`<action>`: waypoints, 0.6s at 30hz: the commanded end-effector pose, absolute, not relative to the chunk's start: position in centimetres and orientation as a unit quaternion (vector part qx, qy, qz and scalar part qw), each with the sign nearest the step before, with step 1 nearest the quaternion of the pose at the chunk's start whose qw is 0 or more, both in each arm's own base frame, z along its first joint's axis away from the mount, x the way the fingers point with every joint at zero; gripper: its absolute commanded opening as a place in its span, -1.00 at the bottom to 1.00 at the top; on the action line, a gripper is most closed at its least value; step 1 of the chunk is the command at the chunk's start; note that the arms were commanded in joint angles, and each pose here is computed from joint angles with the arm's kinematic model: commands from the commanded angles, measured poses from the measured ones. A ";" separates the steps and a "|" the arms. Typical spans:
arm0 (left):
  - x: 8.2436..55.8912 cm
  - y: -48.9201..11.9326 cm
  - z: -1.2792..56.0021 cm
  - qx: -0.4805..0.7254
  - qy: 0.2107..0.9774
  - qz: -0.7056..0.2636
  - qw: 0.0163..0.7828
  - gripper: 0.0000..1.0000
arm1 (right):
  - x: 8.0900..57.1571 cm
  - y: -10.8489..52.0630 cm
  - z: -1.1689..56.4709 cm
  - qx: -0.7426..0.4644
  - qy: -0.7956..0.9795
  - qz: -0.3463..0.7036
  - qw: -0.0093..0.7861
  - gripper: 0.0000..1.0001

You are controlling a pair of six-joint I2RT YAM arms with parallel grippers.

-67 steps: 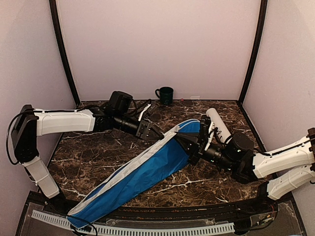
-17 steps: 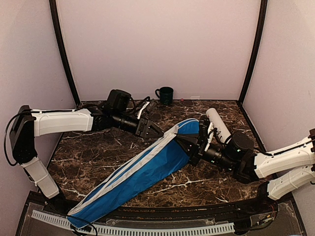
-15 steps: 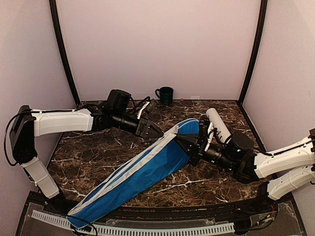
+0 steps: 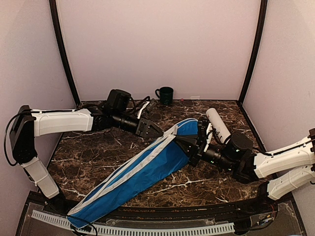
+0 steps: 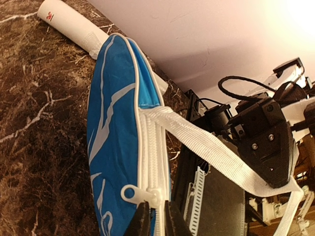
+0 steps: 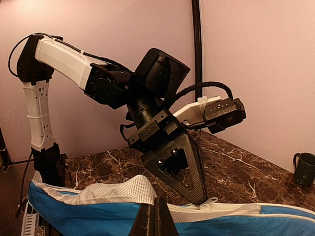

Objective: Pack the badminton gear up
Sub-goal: Pick up the zipper from the racket bag.

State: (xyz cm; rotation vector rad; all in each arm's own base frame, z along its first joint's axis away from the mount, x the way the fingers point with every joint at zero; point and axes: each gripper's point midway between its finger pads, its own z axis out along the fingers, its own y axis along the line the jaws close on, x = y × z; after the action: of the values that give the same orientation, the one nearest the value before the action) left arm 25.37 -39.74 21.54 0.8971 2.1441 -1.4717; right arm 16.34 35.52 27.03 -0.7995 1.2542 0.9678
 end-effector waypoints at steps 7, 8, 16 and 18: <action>26.8 -38.5 22.9 0.289 0.767 -0.527 0.223 -0.51 | 15.9 35.5 28.8 -0.346 0.529 0.431 0.644 -1.00; 26.9 -38.4 22.8 0.286 0.770 -0.525 0.224 -0.49 | 15.9 35.5 28.8 -0.345 0.529 0.431 0.644 -1.00; 27.5 -38.2 21.2 0.269 0.791 -0.508 0.209 -0.40 | 15.9 35.4 29.0 -0.344 0.527 0.433 0.646 -1.00; 27.8 -38.1 21.1 0.268 0.793 -0.503 0.214 -0.36 | 15.9 35.4 29.1 -0.343 0.526 0.433 0.647 -1.00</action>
State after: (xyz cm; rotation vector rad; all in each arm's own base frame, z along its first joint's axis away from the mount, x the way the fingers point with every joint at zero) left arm 27.26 -38.71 21.02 0.7738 2.1909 -1.4354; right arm 16.48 35.55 26.36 -0.8090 1.2817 0.9543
